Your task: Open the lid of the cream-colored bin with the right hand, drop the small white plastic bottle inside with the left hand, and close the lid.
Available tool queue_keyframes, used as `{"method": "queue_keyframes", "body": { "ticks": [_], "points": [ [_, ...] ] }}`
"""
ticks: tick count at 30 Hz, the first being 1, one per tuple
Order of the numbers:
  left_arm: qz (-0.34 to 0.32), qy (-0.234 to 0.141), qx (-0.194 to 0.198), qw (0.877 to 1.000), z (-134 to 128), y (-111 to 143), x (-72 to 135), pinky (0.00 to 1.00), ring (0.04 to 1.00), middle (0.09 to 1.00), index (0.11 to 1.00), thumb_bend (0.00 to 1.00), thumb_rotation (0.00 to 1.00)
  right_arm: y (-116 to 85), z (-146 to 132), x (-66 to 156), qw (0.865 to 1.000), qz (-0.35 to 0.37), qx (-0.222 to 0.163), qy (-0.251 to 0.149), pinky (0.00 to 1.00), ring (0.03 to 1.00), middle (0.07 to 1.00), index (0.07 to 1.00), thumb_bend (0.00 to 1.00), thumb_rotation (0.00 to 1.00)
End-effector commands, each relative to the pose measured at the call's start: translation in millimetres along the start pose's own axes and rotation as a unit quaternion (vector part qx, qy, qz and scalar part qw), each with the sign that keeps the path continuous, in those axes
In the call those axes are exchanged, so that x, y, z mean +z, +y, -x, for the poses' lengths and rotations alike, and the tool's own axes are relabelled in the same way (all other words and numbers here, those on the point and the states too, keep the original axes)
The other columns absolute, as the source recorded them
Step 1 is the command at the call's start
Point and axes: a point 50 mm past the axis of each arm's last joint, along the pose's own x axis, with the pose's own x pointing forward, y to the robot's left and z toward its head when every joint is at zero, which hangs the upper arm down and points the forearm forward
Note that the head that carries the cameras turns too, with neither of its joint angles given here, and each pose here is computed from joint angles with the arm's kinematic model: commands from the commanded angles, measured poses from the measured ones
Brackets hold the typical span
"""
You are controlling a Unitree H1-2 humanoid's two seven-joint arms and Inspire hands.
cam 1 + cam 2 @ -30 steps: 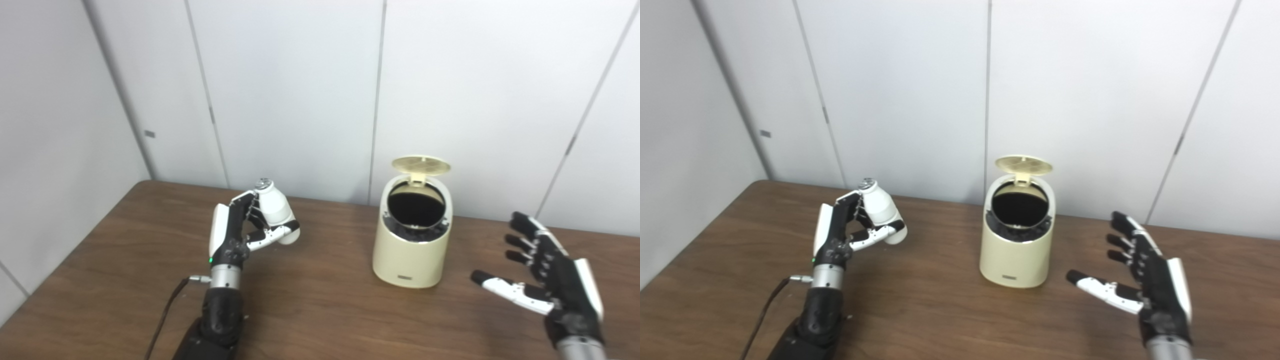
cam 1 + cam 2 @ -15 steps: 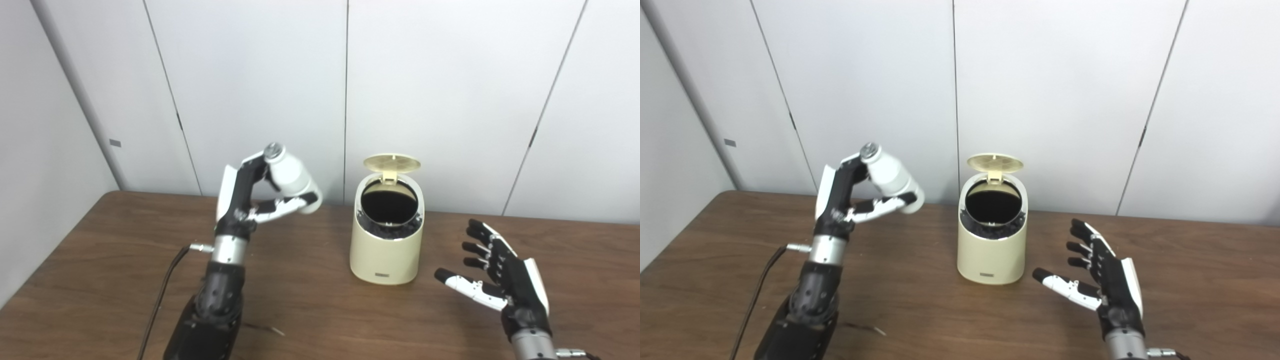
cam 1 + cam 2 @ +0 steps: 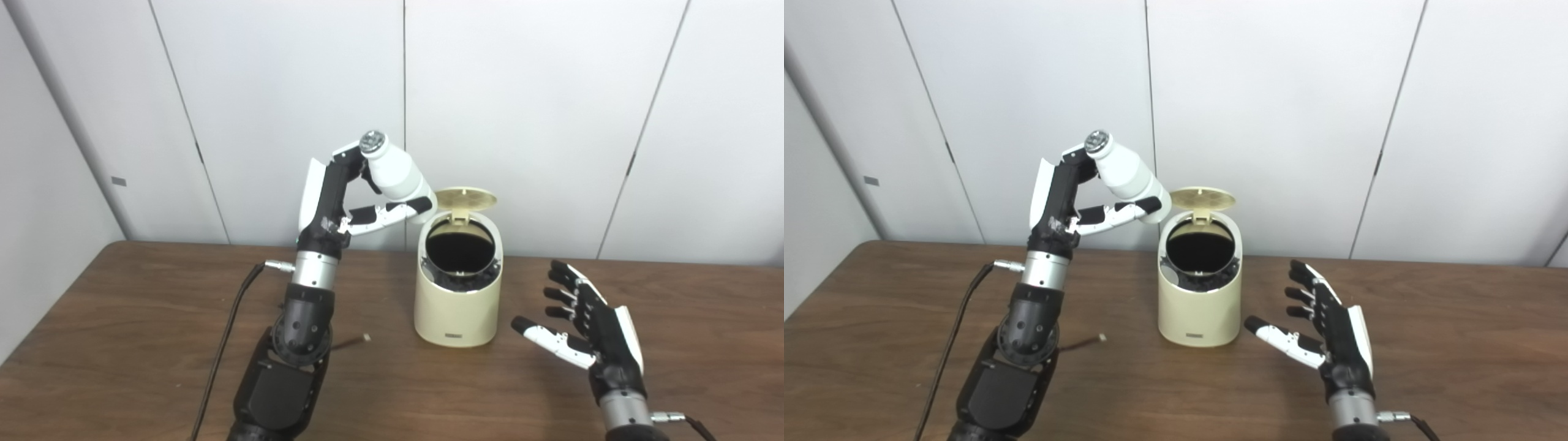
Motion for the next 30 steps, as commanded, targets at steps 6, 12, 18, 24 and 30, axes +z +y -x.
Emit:
{"method": "queue_keyframes", "body": {
  "ticks": [6, 12, 18, 24, 30],
  "points": [
    [0.016, -0.032, -0.002, 0.999, -14, -25, 14, 0.34, 0.407, 0.479, 0.529, 0.50, 0.00, 4, -13, 20, 0.998, -0.013, -0.015, -0.058, 0.69, 0.787, 0.854, 0.842, 0.84, 0.29],
    [0.011, -0.021, -0.024, 0.999, 0, -37, 6, 0.32, 0.394, 0.476, 0.535, 0.50, 0.00, 5, -12, 23, 0.998, -0.012, -0.022, -0.060, 0.71, 0.791, 0.853, 0.841, 0.82, 0.28],
    [-0.009, -0.023, -0.045, 0.999, 8, -46, -1, 0.33, 0.396, 0.471, 0.534, 0.50, 0.00, 4, -12, 24, 0.998, -0.020, -0.025, -0.061, 0.72, 0.801, 0.861, 0.843, 0.82, 0.27],
    [-0.031, -0.038, -0.045, 0.998, 11, -55, -11, 0.33, 0.397, 0.477, 0.522, 0.50, 0.00, 5, -11, 26, 0.997, -0.020, -0.026, -0.066, 0.70, 0.787, 0.854, 0.842, 0.83, 0.28],
    [-0.056, -0.043, -0.031, 0.997, 12, -61, -19, 0.34, 0.399, 0.484, 0.520, 0.50, 0.00, 7, -11, 27, 0.997, -0.018, -0.025, -0.068, 0.69, 0.781, 0.851, 0.840, 0.84, 0.29]
  ]
}}
